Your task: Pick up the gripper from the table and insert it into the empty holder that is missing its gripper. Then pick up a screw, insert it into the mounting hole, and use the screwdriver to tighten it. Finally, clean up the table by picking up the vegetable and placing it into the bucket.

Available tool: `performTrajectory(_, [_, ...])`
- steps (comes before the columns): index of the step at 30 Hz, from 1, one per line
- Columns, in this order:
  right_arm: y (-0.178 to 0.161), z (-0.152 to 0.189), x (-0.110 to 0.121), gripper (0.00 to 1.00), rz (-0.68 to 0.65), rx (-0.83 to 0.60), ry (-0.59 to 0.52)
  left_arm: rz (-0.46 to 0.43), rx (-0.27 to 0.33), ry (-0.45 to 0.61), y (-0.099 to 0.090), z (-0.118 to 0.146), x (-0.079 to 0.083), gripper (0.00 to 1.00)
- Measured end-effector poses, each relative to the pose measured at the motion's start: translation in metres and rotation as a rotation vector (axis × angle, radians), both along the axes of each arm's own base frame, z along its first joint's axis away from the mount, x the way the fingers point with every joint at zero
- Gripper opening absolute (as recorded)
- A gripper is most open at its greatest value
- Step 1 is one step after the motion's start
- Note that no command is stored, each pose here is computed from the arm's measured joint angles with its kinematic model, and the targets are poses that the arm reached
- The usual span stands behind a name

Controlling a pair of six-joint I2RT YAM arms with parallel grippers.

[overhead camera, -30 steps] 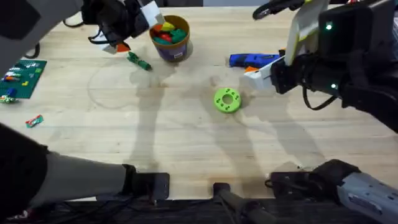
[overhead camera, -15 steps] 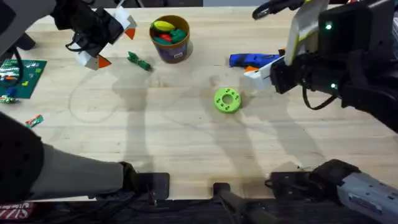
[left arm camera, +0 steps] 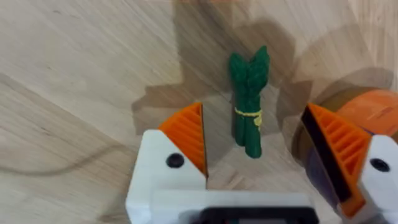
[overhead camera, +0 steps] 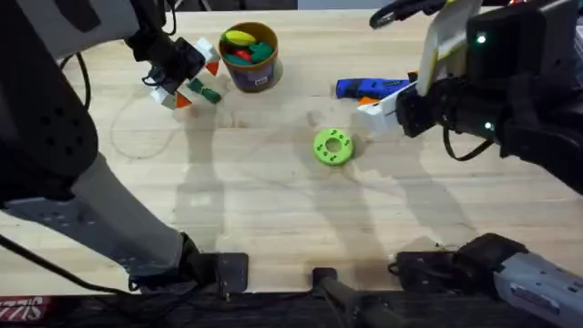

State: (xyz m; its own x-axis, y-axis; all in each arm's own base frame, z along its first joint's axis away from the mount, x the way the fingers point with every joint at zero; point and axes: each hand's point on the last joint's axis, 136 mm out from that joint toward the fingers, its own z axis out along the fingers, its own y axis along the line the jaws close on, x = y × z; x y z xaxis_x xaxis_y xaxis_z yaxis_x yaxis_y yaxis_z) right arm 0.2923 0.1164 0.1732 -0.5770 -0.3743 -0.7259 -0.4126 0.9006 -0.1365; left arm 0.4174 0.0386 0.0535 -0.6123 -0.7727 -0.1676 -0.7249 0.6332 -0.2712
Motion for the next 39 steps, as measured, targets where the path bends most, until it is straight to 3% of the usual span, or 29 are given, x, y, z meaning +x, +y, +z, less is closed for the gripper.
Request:
performTrajectory(2, [0.0,0.0,0.0,0.977,0.0,0.0,0.0,0.0,-0.004,0.008,0.0,-0.003,0.0,0.867])
performTrajectory(3, [0.0,0.0,0.0,0.977,0.0,0.0,0.0,0.004,-0.009,0.024,-0.001,-0.009,-0.002,0.654])
performTrajectory(5, [0.0,0.0,0.0,0.977,0.0,0.0,0.0,0.001,-0.011,0.033,-0.001,-0.013,-0.002,0.488])
performTrajectory(13, [0.0,0.0,0.0,0.977,0.0,0.0,0.0,0.011,0.011,0.085,0.002,-0.018,-0.014,0.425])
performTrajectory(16, [0.0,0.0,0.0,0.977,0.0,0.0,0.0,0.011,0.02,0.089,0.004,-0.018,-0.014,0.081])
performTrajectory(17, [0.0,0.0,0.0,0.977,0.0,0.0,0.0,0.009,0.02,0.088,0.004,-0.018,-0.014,0.032])
performTrajectory(24, [0.0,0.0,0.0,0.977,0.0,0.0,0.0,-0.026,-0.043,0.051,-0.009,-0.001,-0.014,0.031])
performTrajectory(29, [0.0,0.0,0.0,0.977,0.0,0.0,0.0,-0.105,-0.024,-0.136,-0.021,0.065,-0.005,0.031])
performTrajectory(34, [0.0,0.0,0.0,0.977,0.0,0.0,0.0,-0.233,0.044,-0.376,-0.05,0.142,0.002,0.031])
performTrajectory(37, [0.0,0.0,0.0,0.977,0.0,0.0,0.0,-0.306,0.056,-0.471,-0.075,0.166,0.008,0.031])
performTrajectory(39, [0.0,0.0,0.0,0.977,0.0,0.0,0.0,-0.347,0.055,-0.49,-0.091,0.166,0.013,0.031])
